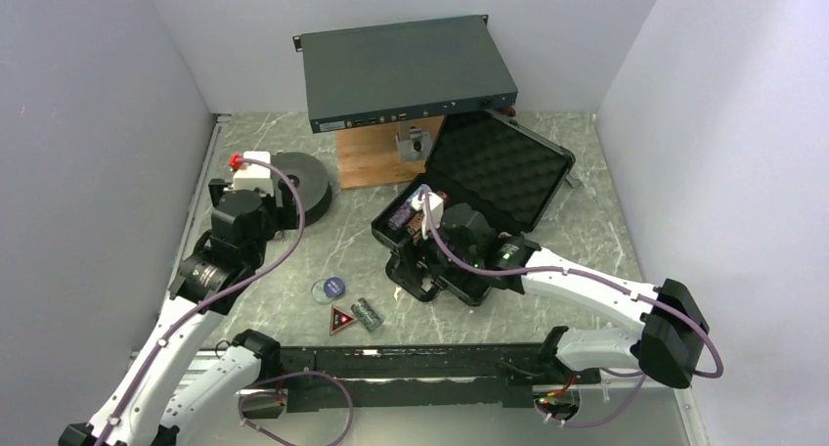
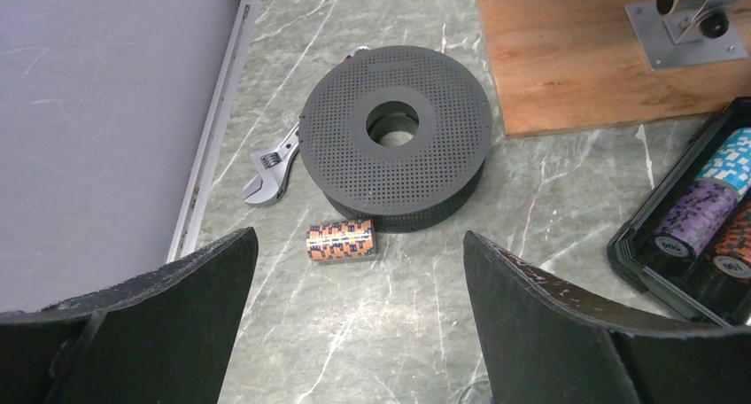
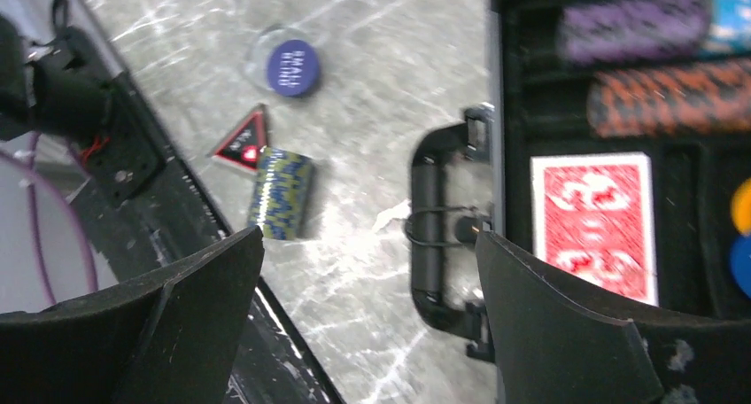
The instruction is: Pack up texas hold em set
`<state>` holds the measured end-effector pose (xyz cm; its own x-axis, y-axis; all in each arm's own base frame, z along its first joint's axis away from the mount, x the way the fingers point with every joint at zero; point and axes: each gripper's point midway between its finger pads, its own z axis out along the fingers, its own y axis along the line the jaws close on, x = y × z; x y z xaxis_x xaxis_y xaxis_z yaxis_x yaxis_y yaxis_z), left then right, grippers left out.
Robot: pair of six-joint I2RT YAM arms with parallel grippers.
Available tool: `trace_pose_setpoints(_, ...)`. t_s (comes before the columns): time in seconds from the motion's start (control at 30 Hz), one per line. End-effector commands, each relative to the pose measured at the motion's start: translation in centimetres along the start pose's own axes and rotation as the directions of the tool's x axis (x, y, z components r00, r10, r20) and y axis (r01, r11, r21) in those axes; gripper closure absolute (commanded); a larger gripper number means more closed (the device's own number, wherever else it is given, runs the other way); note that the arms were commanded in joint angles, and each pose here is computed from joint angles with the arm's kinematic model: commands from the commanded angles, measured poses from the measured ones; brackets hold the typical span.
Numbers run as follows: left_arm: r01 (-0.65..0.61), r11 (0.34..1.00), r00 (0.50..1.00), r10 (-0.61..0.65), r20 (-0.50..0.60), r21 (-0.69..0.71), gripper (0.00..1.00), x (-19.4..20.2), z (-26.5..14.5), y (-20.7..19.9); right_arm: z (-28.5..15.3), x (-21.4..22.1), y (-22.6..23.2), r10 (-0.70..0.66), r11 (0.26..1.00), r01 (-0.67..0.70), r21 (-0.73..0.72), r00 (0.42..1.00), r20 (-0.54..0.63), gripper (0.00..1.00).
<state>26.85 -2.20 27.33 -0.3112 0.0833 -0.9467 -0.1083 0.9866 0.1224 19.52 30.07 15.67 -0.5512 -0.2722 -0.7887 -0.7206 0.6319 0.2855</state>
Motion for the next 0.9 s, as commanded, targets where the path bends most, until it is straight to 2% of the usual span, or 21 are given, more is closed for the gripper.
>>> trace_pose_setpoints(0.0, 0.034, 0.999, 0.997, -0.033, 0.067, -0.024, 0.08, -1.3, -0.6, 0.9, 1.1, -2.5, 4.6, -0.125, 0.974, 0.143, -0.177, 0.986, 0.106, 0.06)
trace_pose_setpoints(0.2, 0.042, 0.998, 0.997, -0.039, 0.073, -0.038, 0.07, -1.5, -0.9, 1.3, 4.9, 0.2, 6.3, -0.216, 0.958, 0.213, -0.194, 0.976, 0.005, 0.09)
trace_pose_setpoints(0.37, 0.067, 0.996, 0.992, -0.061, 0.106, -0.06, 0.07, -1.9, -1.5, 2.0, 6.8, 1.2, 7.4, -0.267, 0.945, 0.258, -0.202, 0.963, -0.021, 0.1)
trace_pose_setpoints(0.63, 0.104, 0.991, 0.985, -0.091, 0.145, -0.082, 0.06, -2.3, -2.2, 2.8, 8.8, 3.2, 7.4, -0.283, 0.951, 0.268, -0.155, 0.956, -0.082, 0.13)
trace_pose_setpoints(0.87, 0.099, 0.99, 0.987, -0.085, 0.135, -0.099, 0.06, -2.1, -2.0, 3.0, 10.5, 5.4, 7.2, -0.307, 0.95, 0.294, -0.106, 0.94, -0.145, 0.18)
